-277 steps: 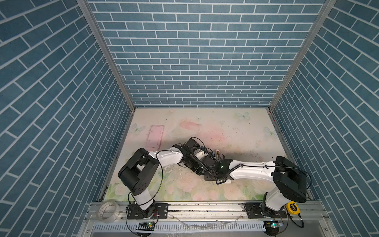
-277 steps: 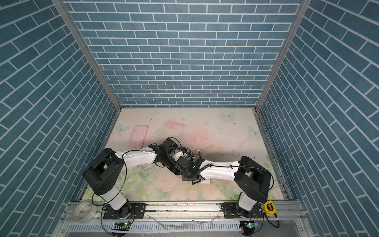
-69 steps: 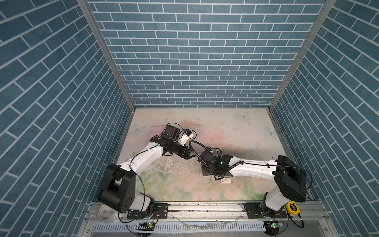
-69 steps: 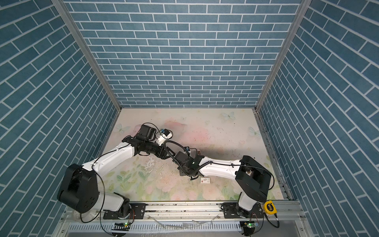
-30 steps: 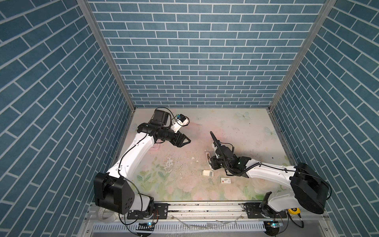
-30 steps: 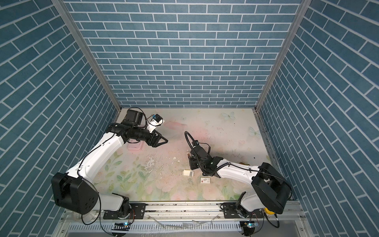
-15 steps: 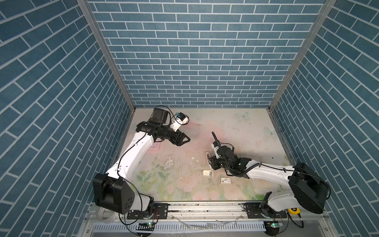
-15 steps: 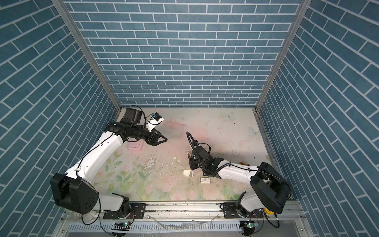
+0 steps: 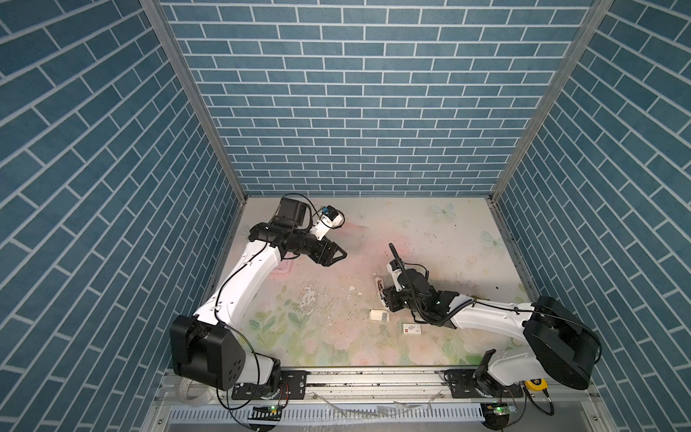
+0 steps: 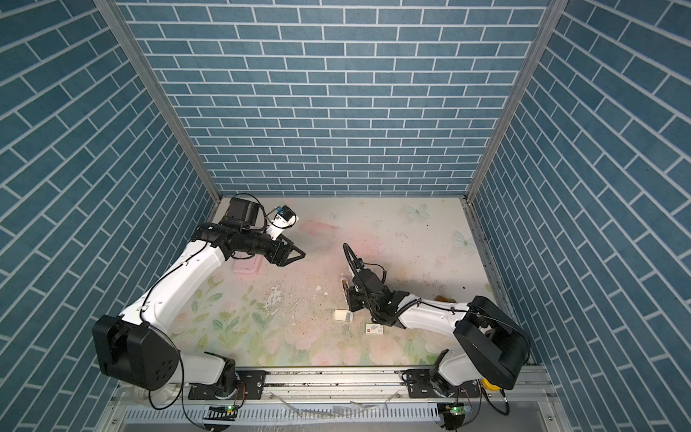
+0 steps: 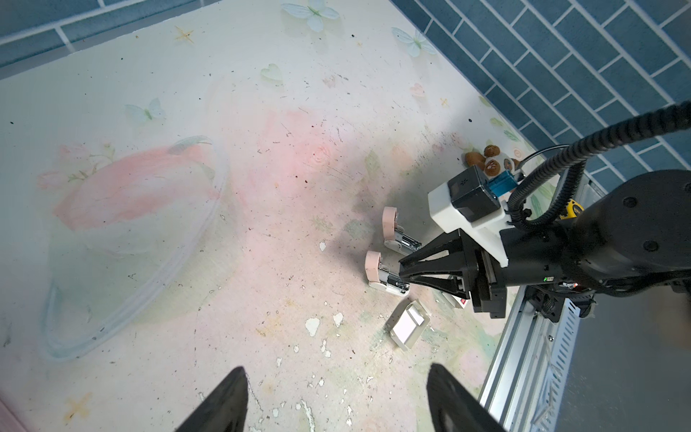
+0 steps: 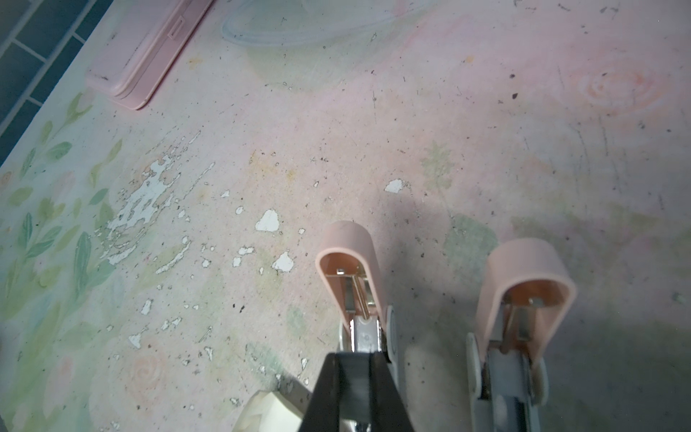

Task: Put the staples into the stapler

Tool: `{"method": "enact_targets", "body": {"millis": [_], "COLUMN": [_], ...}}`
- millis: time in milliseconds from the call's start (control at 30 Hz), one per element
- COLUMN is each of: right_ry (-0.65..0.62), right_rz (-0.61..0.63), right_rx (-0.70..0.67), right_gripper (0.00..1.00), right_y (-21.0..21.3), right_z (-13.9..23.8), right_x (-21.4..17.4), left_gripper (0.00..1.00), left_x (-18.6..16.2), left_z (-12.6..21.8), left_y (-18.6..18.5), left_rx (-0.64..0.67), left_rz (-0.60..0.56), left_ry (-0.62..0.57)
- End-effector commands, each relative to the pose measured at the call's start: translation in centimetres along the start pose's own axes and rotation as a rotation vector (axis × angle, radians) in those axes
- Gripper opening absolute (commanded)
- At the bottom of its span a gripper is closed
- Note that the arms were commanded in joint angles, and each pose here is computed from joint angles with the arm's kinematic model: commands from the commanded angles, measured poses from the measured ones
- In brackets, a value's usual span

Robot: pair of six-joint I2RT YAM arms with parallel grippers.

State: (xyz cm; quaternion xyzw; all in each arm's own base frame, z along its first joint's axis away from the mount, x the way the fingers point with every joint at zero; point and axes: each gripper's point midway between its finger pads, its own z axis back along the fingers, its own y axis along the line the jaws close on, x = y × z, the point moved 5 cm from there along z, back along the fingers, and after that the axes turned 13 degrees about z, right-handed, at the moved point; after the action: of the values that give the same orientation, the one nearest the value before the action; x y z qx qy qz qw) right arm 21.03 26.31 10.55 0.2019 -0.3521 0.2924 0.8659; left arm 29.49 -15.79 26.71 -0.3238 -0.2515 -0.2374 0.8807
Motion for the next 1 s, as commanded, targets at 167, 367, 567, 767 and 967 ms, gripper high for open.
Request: {"method": "enact_targets", "body": {"millis": [167, 367, 567, 767, 967], "right_ry": [0.010, 0.019, 0.016, 0.014, 0.017], "right_rz": [0.025, 0.028, 0.033, 0.032, 0.031], "right_rx": [-0.002, -0.004, 0.003, 0.017, 0.019], "right_gripper": [0.00, 0.00, 0.00, 0.00, 0.00], "right_y": [-0.35, -0.48, -0.39, -0.15, -0.12], "right_z": [-0.72, -0.85, -1.10, -1.27, -1.32], "right_x": [-0.96, -1.56, -1.47, -1.42, -1.49], "left_gripper": [0.77, 0.77, 0.77, 0.77, 0.77], "left_x": [-0.36, -0.27, -0.22, -0.33, -0.30], "left_z": [0.10, 0.22, 0.34, 0.32, 0.44], "left_y": [0.29, 0.31, 0.38, 0.48, 0.45], "left_rx": [0.012, 0.020, 0.028, 0.029, 0.029], "left_rz": [0.007, 0.002, 0.001, 0.000, -0.001], "left_ry": [-0.006, -0.010, -0.014, -0.014, -0.019]}}
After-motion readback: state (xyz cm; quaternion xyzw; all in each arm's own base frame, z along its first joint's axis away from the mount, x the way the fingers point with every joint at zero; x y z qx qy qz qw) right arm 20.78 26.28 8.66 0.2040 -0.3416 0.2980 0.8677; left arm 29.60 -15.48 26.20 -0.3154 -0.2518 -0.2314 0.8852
